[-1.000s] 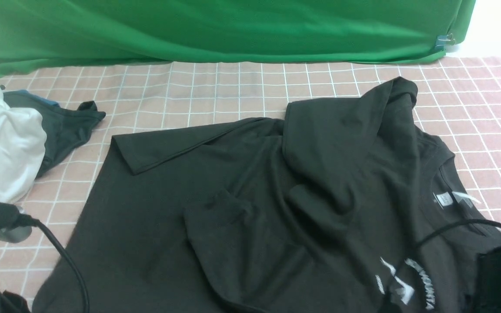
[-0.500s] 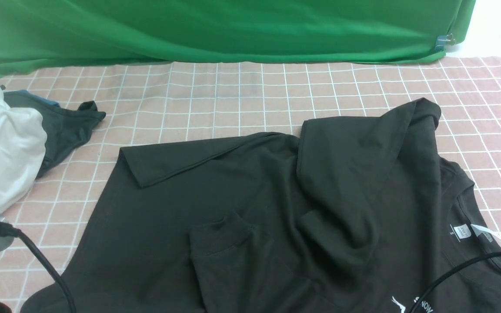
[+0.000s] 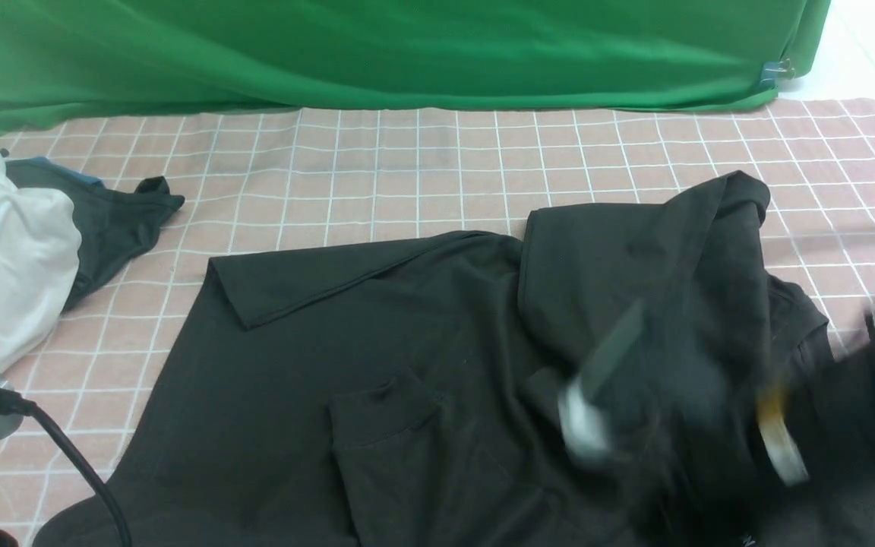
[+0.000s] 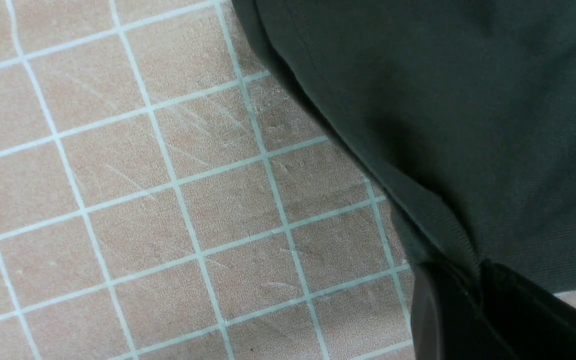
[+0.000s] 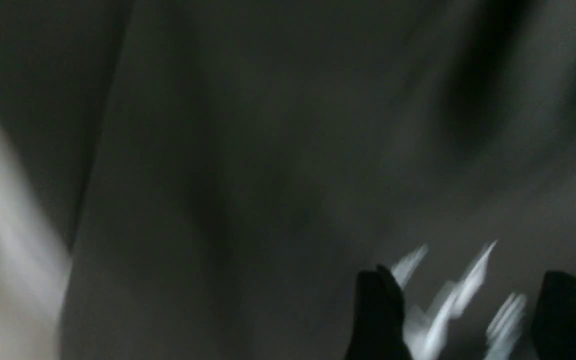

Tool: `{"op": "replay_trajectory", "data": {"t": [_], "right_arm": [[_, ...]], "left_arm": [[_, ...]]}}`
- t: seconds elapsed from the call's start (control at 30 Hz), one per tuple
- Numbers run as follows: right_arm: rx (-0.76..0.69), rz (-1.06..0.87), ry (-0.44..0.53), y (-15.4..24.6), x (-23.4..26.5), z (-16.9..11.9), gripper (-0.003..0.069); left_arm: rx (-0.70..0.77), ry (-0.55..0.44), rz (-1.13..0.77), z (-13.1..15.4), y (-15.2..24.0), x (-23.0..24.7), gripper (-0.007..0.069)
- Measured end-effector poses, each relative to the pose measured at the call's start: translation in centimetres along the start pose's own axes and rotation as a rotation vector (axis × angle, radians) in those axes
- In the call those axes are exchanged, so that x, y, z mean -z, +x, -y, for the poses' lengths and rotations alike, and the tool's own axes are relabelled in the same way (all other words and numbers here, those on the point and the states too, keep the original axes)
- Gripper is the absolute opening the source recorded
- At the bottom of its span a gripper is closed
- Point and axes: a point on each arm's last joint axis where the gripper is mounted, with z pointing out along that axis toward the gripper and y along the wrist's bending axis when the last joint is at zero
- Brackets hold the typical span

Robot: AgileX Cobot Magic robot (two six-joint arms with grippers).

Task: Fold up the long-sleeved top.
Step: Use the right arm to drag and drop the cuff onto the cuffclosest to the right arm

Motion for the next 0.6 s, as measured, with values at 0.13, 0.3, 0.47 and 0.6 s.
{"op": "replay_trajectory", "data": {"t": [0.13,0.3,0.47,0.6], "right_arm": [[-0.182,0.047,-0.004,-3.5,-2.7,3.8,0.0484],[-0.212,-0.062,-0.05,-4.5,-7.5,4.1,0.0575],[-0.159,-0.08,-0.063,-4.8,-10.2,3.3,0.0585],[-0.088,-0.081,-0.031,-4.9,-11.5,3.5,0.056]], "left_arm": [[-0.001,-0.002,-0.001,0.0,0.0,0.0,0.005],[0.0,-0.001,-0.001,0.0,0.0,0.0,0.005],[0.0,0.001,-0.002,0.0,0.0,0.0,0.005],[0.0,0.001,-0.002,0.0,0.0,0.0,0.005]]}}
